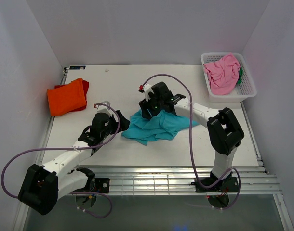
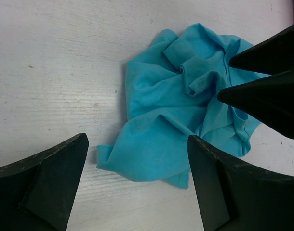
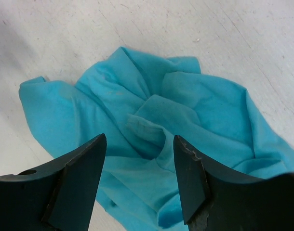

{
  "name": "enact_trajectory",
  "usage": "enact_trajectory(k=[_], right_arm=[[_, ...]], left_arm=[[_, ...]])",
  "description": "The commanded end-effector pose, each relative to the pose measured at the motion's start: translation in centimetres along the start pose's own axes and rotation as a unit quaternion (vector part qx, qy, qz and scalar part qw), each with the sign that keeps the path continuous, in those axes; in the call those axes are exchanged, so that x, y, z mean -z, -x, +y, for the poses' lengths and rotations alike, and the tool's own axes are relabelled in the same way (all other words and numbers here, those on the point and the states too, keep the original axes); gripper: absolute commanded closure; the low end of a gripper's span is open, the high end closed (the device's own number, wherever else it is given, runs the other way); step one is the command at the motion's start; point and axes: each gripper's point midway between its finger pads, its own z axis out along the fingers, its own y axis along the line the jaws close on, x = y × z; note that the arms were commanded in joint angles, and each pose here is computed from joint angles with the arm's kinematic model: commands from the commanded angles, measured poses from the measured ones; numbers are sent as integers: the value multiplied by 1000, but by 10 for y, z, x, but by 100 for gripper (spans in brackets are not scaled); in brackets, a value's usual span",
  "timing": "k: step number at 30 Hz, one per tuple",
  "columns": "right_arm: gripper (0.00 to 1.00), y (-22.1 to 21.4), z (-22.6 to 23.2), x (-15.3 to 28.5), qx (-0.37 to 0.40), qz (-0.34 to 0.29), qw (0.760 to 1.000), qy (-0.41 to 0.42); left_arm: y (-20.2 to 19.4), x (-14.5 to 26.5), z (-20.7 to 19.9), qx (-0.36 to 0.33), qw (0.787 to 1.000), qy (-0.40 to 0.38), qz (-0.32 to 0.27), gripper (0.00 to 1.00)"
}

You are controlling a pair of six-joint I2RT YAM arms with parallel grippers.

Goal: Fold and stack the t-shirts
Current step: Flatten out the tshirt

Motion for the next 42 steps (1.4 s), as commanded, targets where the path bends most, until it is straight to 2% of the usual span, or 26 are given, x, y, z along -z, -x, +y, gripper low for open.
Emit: enact_trajectory(k=[1,11,18,29,31,32,33,34,39,42], right_arm=[[36,19,8,-10,35,-23,999,24],[38,4,6,-28,43,6,998,36],[52,2,3,-15,49,17,998,17],[47,-11,4,-8,57,51,997,21],[61,-12,4,-12,57,52,997,24],[70,-11,5,-14,58,51,997,26],[87,-10,4,-16,57,50,997,24],[92,-13,3,-20,54,55,997,22],[92,4,-17,-24,44,38,998,-35],[92,33,-36,0,45,3,993,-106]], left_arm=[[2,2,-5,3,1000,-13,-8,6],[1,7,0,1,1000,-5,-10,6],[0,7,1,3,1000,-4,-12,6],[-3,7,1,5,1000,-7,-7,6],[-3,7,1,5,1000,-6,-7,6],[-3,7,2,5,1000,-5,-7,6],[-2,7,1,5,1000,-5,-7,6],[-3,7,2,4,1000,-4,-7,6],[-1,7,2,-1,1000,-3,-8,6],[0,6,-2,-7,1000,-12,-10,6]])
